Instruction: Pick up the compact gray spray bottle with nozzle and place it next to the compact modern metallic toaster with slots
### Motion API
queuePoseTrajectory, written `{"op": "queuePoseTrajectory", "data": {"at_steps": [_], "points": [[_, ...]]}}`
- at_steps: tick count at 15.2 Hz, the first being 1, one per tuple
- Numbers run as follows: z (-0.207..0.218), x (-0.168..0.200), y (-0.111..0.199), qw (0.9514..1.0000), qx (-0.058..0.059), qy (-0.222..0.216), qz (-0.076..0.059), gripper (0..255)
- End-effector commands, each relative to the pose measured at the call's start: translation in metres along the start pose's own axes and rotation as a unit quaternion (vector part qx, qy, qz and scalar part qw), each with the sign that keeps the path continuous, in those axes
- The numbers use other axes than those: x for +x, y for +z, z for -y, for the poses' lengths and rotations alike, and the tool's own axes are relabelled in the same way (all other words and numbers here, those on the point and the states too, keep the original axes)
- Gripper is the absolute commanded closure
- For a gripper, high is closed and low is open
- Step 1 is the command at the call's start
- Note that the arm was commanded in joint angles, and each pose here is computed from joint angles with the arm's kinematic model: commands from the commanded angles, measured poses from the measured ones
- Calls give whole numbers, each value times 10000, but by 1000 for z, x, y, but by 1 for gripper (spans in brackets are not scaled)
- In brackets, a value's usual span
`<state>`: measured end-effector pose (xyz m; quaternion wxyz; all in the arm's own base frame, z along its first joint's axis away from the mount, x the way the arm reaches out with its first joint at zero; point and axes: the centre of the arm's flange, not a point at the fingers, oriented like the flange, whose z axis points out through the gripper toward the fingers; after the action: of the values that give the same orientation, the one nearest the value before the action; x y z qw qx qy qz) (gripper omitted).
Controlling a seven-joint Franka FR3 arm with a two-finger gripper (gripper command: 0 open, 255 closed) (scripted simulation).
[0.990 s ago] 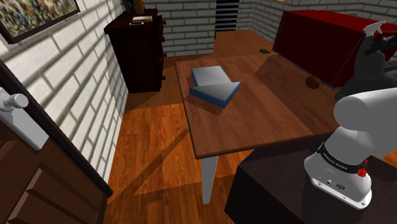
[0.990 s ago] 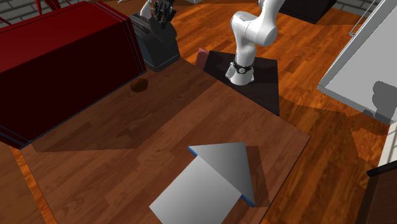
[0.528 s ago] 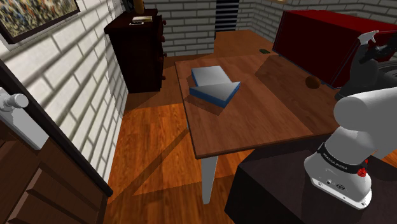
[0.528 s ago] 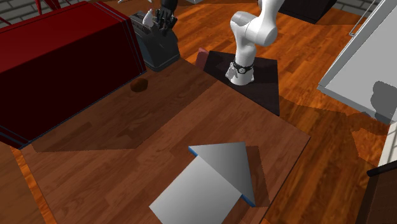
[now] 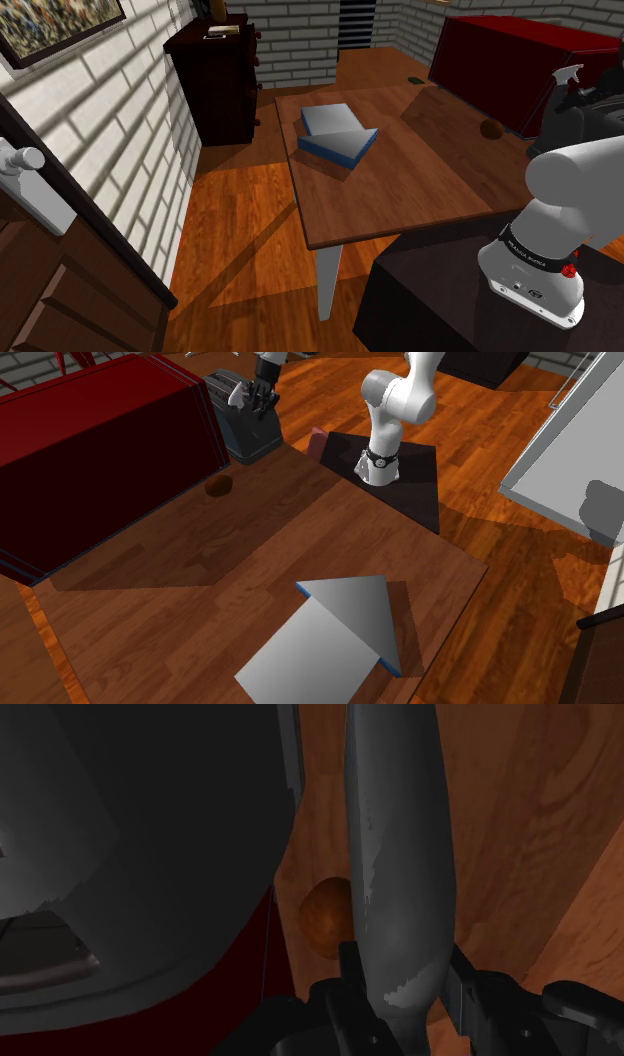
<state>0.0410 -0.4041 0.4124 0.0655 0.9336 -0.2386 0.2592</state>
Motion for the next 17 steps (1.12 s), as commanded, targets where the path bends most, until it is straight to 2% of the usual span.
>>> {"op": "queuePoseTrajectory", "data": {"at_steps": [1, 17], "points": [[0, -6, 9, 10000, -3, 0, -3, 255], [0, -49, 81, 10000, -3, 0, -3, 255]]}}
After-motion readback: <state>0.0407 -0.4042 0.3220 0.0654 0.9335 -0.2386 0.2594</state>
